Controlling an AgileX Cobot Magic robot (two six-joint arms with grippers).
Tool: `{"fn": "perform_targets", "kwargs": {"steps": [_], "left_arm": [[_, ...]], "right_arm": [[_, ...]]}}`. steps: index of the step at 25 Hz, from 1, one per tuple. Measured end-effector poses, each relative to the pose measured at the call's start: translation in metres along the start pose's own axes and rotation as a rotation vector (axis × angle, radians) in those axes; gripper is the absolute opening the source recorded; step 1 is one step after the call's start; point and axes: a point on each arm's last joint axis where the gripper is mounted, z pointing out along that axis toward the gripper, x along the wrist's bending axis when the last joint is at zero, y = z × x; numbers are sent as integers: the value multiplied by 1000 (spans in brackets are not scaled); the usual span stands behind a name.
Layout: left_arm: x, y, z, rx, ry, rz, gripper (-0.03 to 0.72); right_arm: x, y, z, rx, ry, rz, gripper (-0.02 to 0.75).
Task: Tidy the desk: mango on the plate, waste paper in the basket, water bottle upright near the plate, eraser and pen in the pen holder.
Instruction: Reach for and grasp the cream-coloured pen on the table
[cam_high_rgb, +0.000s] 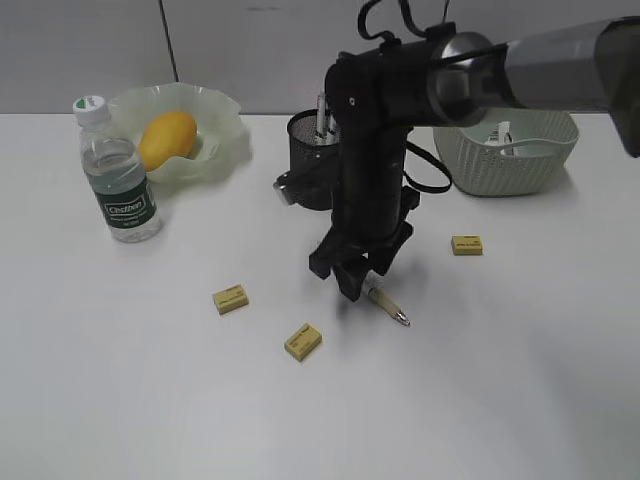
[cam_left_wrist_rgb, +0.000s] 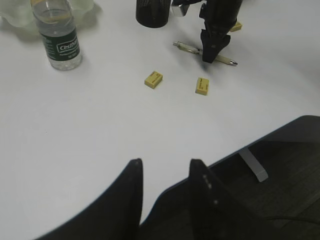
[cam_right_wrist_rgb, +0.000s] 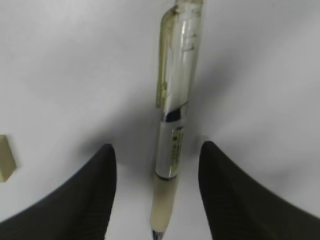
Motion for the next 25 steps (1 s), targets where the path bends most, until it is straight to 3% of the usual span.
{"fn": "perform_targets", "kwargs": {"steps": [9, 18, 25], "left_arm": [[0, 0, 0, 0, 0, 0, 239], [0, 0, 0, 0, 0, 0, 239], [0, 0, 0, 0, 0, 0, 239]], "right_arm": [[-3, 4, 13, -9, -27, -15, 337], [-5, 13, 11, -36, -41, -21, 115], [-6, 28, -12, -104, -37, -13, 113]]}}
